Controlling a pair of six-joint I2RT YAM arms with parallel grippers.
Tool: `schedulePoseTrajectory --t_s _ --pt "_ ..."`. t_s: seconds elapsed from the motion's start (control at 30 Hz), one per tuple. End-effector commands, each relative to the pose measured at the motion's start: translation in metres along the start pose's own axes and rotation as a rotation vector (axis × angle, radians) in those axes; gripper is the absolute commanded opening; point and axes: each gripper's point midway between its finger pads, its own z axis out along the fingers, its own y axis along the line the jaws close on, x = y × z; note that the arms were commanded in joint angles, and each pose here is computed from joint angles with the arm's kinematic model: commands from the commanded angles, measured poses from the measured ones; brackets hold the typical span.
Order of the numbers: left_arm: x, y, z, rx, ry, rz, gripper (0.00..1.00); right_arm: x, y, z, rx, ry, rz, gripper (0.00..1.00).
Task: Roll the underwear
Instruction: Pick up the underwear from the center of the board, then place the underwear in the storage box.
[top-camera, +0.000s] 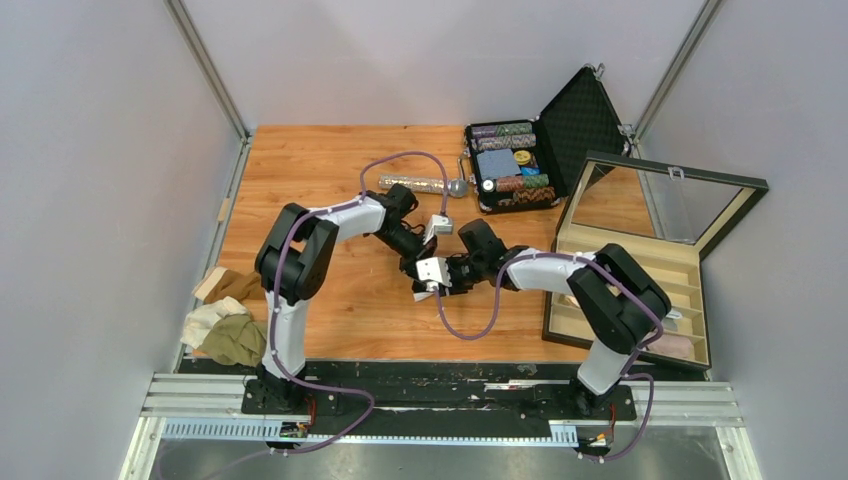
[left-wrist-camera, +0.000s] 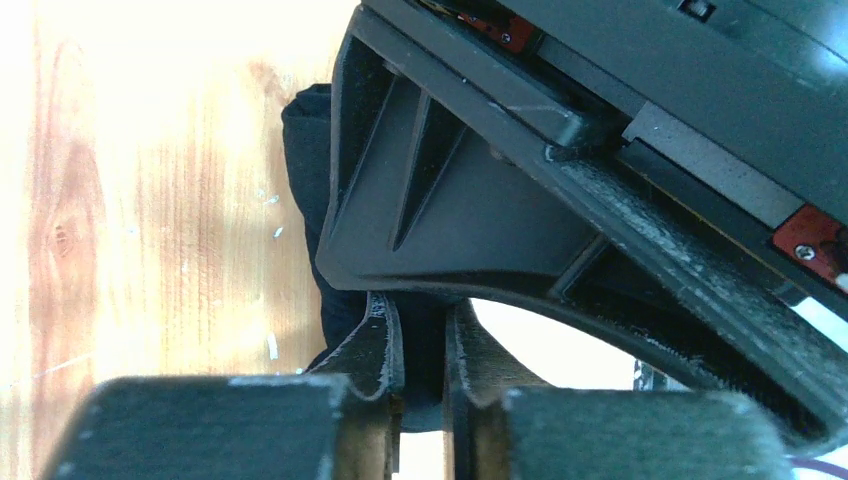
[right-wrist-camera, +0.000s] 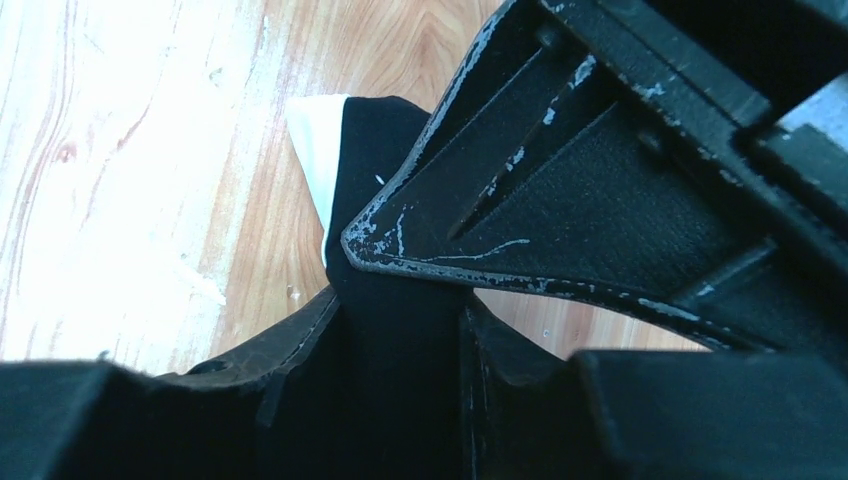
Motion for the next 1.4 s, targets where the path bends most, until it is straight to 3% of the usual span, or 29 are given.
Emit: schedulePoseTrajectory --t_s 0.0,0.03,0.07,0.1,0.2,0.23,0.3,0.43,0.53,0.67,1.0,1.13,1.37 --pt "-0.029 -0.058 -0.002 0.301 -0.139 -0.144 0.21 0.042 0.015 0.010 -0.043 0.148 0.010 0.01" --pt "-0.033 -0.056 -0.008 0.292 -0.145 -0.238 0.34 0.040 0.013 0.008 -0.035 0.150 0.015 0.00" --pt "-0.043 -0.050 -0.014 0.259 -0.172 -0.216 0.39 0.036 0.010 0.005 -0.023 0.145 0.022 0.00" --pt "-0.047 -0.042 -0.024 0.222 -0.187 -0.298 0.47 0.031 0.007 0.001 -0.013 0.137 0.033 0.00" --pt "-0.086 -0.019 -0.070 0.059 -0.331 -0.269 0.61 0.009 -0.001 -0.019 0.007 0.088 0.098 0.00" --pt "-0.095 -0.004 -0.093 -0.003 -0.390 -0.322 0.74 0.003 -0.003 -0.027 0.014 0.076 0.117 0.00" --pt "-0.114 0.008 -0.133 -0.069 -0.478 -0.373 0.81 -0.008 -0.007 -0.044 0.022 0.058 0.166 0.00" --pt "-0.139 0.019 -0.195 -0.141 -0.589 -0.400 0.82 -0.019 -0.016 -0.088 0.031 0.038 0.289 0.00" --pt "-0.147 0.016 -0.215 -0.169 -0.605 -0.350 0.80 -0.029 -0.021 -0.128 0.062 0.030 0.340 0.00" --pt "-0.141 0.007 -0.214 -0.169 -0.583 -0.312 0.77 -0.021 -0.026 -0.188 0.176 0.064 0.385 0.00" --pt "-0.143 -0.001 -0.210 -0.107 -0.621 -0.301 0.73 0.059 0.012 -0.313 0.385 0.328 0.488 0.00" --pt "-0.140 0.002 -0.207 -0.103 -0.616 -0.313 0.72 0.061 0.026 -0.338 0.442 0.364 0.445 0.00" --pt "-0.138 0.004 -0.205 -0.093 -0.613 -0.333 0.71 0.061 0.042 -0.343 0.453 0.375 0.505 0.00"
